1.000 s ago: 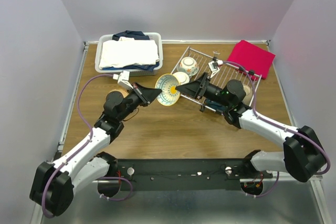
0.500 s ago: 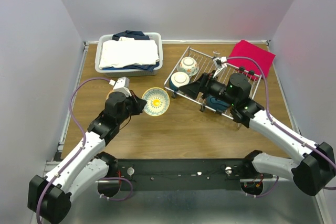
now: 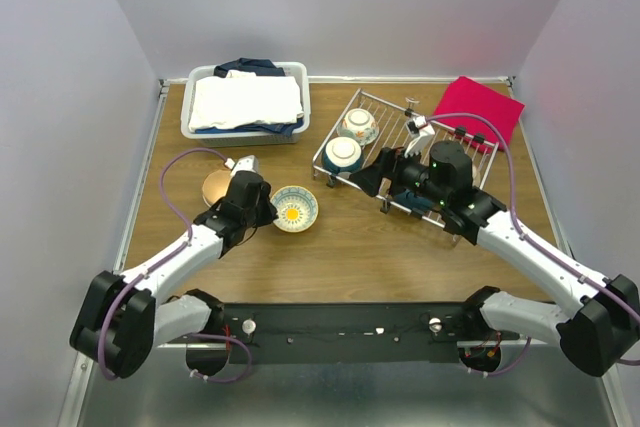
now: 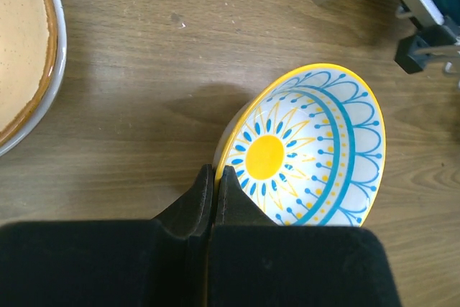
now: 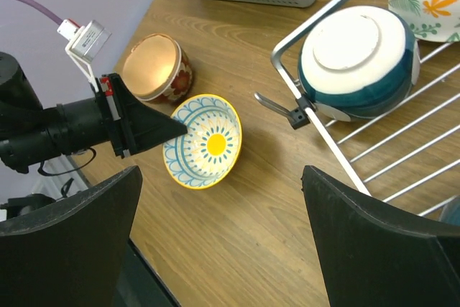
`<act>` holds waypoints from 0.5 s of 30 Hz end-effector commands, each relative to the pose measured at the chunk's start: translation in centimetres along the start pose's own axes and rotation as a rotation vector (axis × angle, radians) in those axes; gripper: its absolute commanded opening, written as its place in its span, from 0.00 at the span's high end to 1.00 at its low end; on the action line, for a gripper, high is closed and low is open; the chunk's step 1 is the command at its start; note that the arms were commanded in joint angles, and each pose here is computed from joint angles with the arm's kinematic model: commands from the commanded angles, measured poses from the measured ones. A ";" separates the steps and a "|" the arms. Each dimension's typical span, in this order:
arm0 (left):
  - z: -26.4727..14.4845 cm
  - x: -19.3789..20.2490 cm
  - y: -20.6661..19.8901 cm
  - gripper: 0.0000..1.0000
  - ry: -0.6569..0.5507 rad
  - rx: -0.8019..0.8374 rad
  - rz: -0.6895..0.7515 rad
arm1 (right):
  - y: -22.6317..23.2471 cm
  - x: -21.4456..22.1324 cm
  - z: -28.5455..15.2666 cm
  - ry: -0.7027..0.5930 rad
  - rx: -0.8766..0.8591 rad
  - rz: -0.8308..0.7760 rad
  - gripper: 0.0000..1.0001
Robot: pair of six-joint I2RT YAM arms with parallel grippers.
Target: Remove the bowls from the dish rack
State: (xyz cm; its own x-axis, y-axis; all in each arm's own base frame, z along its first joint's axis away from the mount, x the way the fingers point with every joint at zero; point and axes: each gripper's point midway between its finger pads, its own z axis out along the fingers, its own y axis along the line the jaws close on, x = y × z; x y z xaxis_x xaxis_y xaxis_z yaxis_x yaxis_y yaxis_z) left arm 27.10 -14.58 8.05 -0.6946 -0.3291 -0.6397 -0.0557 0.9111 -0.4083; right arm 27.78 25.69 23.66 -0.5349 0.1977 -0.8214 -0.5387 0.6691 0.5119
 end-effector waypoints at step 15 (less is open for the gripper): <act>1.2 -1.2 2.4 0.45 -0.101 -0.086 -0.098 | -3.0 0.5 -1.4 -0.002 0.172 -0.016 0.00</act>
State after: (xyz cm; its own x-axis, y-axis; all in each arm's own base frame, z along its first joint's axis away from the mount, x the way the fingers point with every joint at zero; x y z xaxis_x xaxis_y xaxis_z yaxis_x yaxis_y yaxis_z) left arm 27.91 -13.15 5.37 -0.6639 -0.4202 -0.6186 -0.1745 0.8914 -0.4182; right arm 27.54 23.76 23.31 -0.5132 0.1731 -0.8406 -0.5008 0.7351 0.4571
